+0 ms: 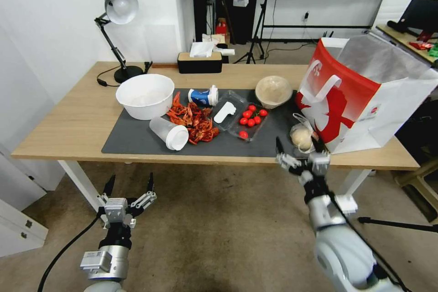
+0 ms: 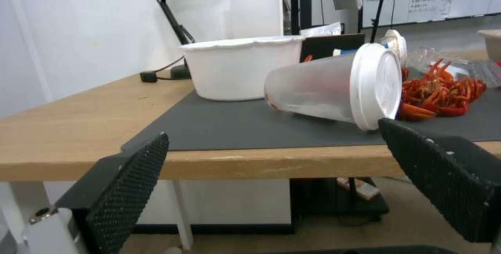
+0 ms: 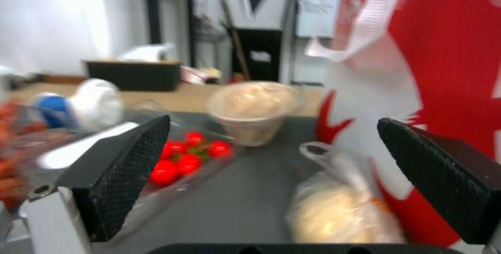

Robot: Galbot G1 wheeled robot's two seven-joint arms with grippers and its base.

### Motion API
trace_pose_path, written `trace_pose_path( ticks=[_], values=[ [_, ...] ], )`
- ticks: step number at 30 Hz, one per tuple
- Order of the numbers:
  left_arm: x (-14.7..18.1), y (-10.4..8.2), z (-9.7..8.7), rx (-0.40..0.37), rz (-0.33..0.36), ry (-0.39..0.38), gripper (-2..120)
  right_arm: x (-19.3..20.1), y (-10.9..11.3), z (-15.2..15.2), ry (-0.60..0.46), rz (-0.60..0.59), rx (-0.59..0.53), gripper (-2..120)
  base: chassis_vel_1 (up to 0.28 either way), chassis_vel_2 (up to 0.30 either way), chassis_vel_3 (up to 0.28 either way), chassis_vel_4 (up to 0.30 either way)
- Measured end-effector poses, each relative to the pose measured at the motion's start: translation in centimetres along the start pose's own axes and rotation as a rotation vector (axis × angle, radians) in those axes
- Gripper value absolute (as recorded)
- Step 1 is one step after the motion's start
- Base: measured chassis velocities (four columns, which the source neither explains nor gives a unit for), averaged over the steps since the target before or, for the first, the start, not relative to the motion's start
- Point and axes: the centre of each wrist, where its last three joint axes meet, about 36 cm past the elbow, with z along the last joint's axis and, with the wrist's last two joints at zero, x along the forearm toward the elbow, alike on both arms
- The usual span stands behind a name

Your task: Pick up the trash from the table and place it into the takeout bag.

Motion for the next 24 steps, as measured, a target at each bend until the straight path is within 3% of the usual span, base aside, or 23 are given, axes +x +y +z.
trace_pose_path(
  ticks=[7,24],
  values=[
    [0.3,0.2,-0.4,-0.008,-0.003,-0.001,100,-2.1,-0.2,-2.3,0.1,0.101,0.023,100,0.0,0.0,0.0,0.0],
    [0.8,-0.4,-0.4,-0.024,0.003,0.009,100,-3.6,-1.3,-1.9,0.242,0.204,0.038,100,0.0,0.0,0.0,0.0]
  ],
)
